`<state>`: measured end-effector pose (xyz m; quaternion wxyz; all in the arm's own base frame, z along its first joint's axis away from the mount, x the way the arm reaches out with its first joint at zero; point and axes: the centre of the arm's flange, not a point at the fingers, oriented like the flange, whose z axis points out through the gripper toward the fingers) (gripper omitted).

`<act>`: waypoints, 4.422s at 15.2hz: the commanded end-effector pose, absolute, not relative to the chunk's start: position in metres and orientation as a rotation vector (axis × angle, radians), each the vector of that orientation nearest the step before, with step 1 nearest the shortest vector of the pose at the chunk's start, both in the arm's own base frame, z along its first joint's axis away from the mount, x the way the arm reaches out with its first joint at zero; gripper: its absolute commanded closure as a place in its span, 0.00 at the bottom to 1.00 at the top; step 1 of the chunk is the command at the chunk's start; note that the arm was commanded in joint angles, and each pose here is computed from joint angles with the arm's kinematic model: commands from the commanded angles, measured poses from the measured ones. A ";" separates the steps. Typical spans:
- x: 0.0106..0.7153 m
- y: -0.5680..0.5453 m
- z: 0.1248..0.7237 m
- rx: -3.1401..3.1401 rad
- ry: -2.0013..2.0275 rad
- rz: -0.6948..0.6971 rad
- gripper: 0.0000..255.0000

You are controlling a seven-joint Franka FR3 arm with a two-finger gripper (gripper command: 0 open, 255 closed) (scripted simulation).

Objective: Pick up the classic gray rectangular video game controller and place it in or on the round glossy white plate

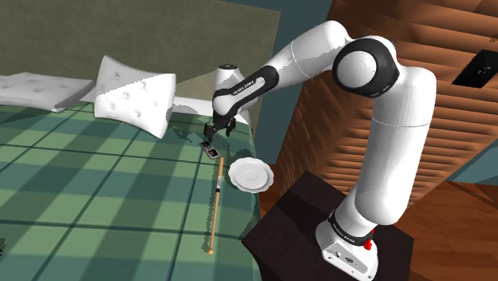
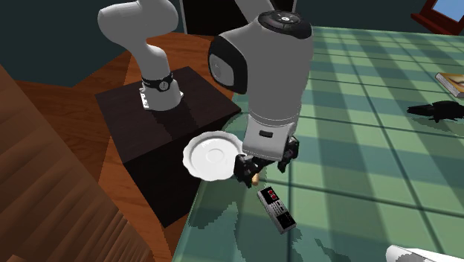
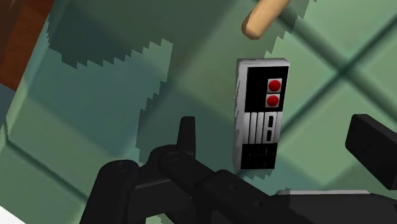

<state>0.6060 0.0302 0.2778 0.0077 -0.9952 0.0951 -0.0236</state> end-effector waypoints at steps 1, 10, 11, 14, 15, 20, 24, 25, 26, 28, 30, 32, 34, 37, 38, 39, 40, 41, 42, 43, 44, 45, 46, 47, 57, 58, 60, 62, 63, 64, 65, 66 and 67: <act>0.626 0.032 0.258 -3.103 0.309 -0.071 0.00; 0.658 0.035 0.198 -3.088 0.328 -0.067 0.00; 0.659 0.036 0.193 -3.088 0.328 -0.067 0.00; 0.659 0.036 0.184 -3.088 0.328 -0.067 0.00; 0.659 0.036 0.184 -3.088 0.328 -0.067 0.00; 0.659 0.036 0.184 -3.088 0.328 -0.066 0.00; 0.659 0.036 0.184 -3.088 0.328 -0.066 1.00; 0.659 0.036 0.184 -3.088 0.328 -0.066 1.00; 0.659 0.036 0.184 -3.088 0.328 -0.067 1.00; 0.659 0.036 0.185 -3.088 0.328 -0.067 1.00; 0.659 0.036 0.184 -3.088 0.328 -0.067 1.00; 0.659 0.036 0.195 -3.088 0.328 -0.067 1.00; 0.659 0.036 0.205 -3.088 0.328 -0.067 1.00; 0.659 0.036 0.221 -3.088 0.328 -0.067 1.00; 0.659 0.036 0.227 -3.088 0.328 -0.067 1.00; 0.659 0.036 0.232 -3.088 0.328 -0.067 1.00; 0.659 0.036 0.237 -3.088 0.328 -0.067 1.00; 0.659 0.036 0.242 -3.088 0.328 -0.067 1.00; 0.659 0.036 0.248 -3.088 0.328 -0.067 1.00; 0.659 0.036 0.253 -3.088 0.328 -0.067 1.00; 0.659 0.036 0.258 -3.088 0.328 -0.067 1.00; 0.659 0.036 0.263 -3.088 0.328 -0.067 1.00; 0.659 0.036 0.269 -3.088 0.328 -0.067 1.00; 0.659 0.036 0.271 -3.088 0.328 -0.067 1.00; 0.528 0.020 0.271 -3.088 0.328 -0.067 1.00; 0.515 0.018 0.270 -3.088 0.328 -0.067 1.00; 0.489 0.015 0.270 -3.088 0.328 -0.067 1.00; 0.462 0.012 0.270 -3.088 0.328 -0.067 1.00; 0.449 0.010 0.270 -3.088 0.328 -0.067 1.00; 0.436 0.009 0.270 -3.088 0.328 -0.067 1.00; 0.423 0.007 0.270 -3.088 0.328 -0.067 1.00; 0.411 0.005 0.270 -3.088 0.328 -0.067 1.00; 0.411 0.005 0.265 -3.088 0.328 -0.067 1.00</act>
